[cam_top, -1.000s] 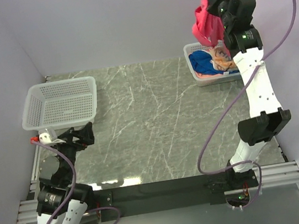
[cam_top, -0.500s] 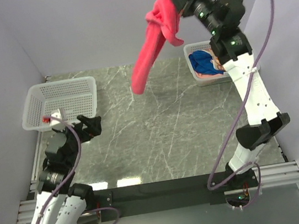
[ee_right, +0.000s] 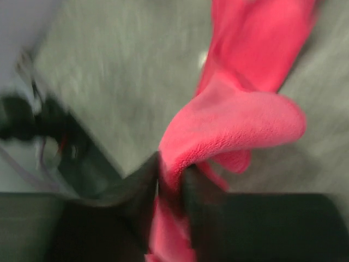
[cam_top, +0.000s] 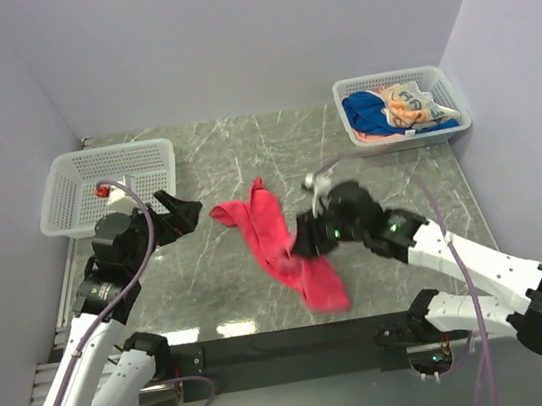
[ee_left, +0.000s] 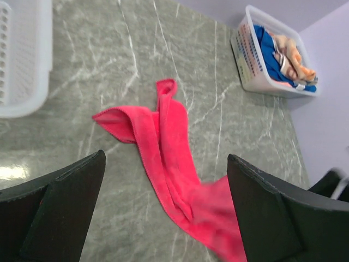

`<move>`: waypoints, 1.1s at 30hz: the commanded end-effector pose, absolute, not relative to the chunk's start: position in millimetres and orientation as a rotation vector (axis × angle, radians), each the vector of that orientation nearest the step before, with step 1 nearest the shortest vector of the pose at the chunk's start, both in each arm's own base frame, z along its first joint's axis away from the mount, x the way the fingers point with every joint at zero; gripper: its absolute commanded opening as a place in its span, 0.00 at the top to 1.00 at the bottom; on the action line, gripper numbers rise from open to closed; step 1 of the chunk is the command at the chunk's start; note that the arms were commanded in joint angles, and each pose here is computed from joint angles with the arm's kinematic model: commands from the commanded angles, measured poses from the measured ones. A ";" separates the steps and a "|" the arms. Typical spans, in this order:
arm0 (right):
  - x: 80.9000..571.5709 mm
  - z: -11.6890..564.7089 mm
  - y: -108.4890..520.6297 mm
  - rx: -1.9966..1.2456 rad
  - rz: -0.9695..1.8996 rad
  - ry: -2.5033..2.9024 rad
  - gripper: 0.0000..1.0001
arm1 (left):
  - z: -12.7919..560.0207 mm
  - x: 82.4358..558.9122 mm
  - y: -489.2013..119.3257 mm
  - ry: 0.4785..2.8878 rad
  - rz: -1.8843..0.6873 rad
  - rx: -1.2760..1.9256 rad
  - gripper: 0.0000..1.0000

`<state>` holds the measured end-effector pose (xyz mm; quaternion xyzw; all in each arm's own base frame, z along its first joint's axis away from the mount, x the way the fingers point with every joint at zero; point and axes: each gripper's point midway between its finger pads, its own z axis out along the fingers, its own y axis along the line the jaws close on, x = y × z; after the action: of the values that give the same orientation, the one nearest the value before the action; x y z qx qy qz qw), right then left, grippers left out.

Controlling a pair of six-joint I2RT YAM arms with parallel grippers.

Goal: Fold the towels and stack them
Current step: Move the towel to the center of the board, then flatten out the crumpled towel

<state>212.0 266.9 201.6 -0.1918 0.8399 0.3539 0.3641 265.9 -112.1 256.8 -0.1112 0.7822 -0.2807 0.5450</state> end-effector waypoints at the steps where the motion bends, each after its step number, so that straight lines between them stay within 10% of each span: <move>1: 142.9 152.7 253.8 -0.603 0.943 2.366 0.39 | 245.1 264.5 -130.4 1.891 -0.773 -0.240 0.01; 7: 154.7 163.6 230.3 -0.601 0.693 2.333 0.15 | 226.4 277.2 -147.9 1.953 -0.833 -0.249 0.01; 17: 306.0 207.2 254.1 -0.268 0.624 2.173 0.32 | 188.2 317.6 -160.7 2.063 -0.752 -0.472 0.09; 33: 445.7 136.5 323.8 0.149 0.516 2.294 0.05 | 124.9 379.1 -181.9 2.129 -0.621 -0.679 0.19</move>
<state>419.1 317.7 122.9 0.0182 0.9108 0.2004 0.3605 359.1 -177.6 104.2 -0.2540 0.8638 -0.2338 0.3670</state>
